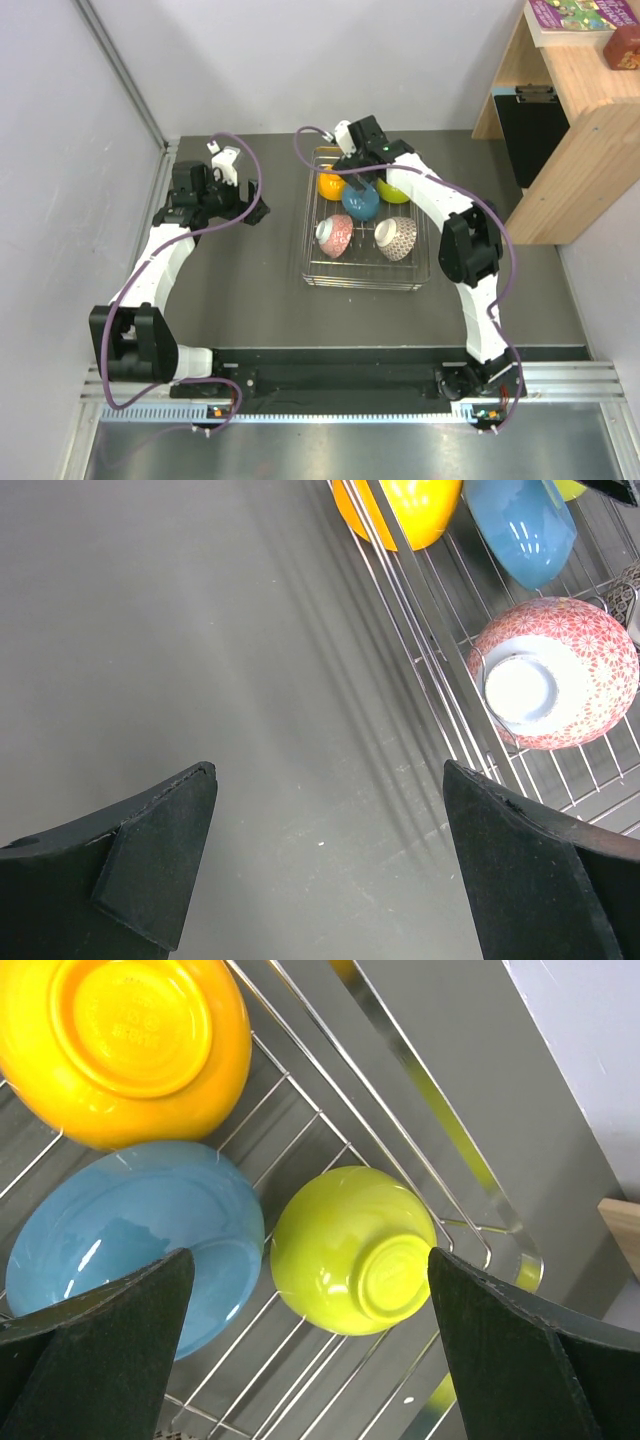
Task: Load the bowls into the dish rack
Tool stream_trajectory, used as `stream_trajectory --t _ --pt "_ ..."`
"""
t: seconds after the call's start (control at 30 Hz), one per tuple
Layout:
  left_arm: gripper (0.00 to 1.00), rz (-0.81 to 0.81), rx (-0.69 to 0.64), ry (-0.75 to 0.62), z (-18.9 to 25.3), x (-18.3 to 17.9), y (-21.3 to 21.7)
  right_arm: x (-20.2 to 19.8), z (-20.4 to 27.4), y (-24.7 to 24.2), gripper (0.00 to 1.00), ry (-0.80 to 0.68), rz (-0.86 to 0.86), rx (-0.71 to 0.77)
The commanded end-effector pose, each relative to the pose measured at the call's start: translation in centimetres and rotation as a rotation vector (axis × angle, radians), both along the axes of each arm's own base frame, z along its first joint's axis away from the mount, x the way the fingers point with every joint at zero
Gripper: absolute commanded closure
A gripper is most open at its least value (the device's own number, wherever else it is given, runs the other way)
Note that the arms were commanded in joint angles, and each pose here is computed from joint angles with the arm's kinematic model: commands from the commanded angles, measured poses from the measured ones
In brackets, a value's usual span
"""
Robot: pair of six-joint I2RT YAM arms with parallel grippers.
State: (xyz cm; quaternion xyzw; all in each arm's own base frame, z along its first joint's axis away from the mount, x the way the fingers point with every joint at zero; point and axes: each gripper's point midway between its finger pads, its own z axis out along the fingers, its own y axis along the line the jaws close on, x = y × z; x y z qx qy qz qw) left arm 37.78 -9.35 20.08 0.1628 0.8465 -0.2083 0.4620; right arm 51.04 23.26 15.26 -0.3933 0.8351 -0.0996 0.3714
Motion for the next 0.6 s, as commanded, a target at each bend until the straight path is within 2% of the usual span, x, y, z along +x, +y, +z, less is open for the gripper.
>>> stream_trajectory --t 0.0,0.33,0.43,0.57 --pt "0.01 -0.004 -0.021 -0.068 2.0 0.2 -0.1 0.1 -1.0 1.4 0.00 0.004 0.027 0.035" --pt "0.01 -0.004 -0.021 -0.071 2.1 0.1 -0.1 -0.4 -2.9 1.8 0.00 0.049 0.041 0.034" --pt "0.01 -0.007 -0.015 -0.067 1.9 0.2 0.0 -0.5 -2.3 1.7 0.00 0.038 0.036 0.037" --pt "0.01 -0.004 0.000 -0.058 1.3 0.5 0.2 -0.7 0.9 1.4 0.00 -0.013 0.032 0.060"
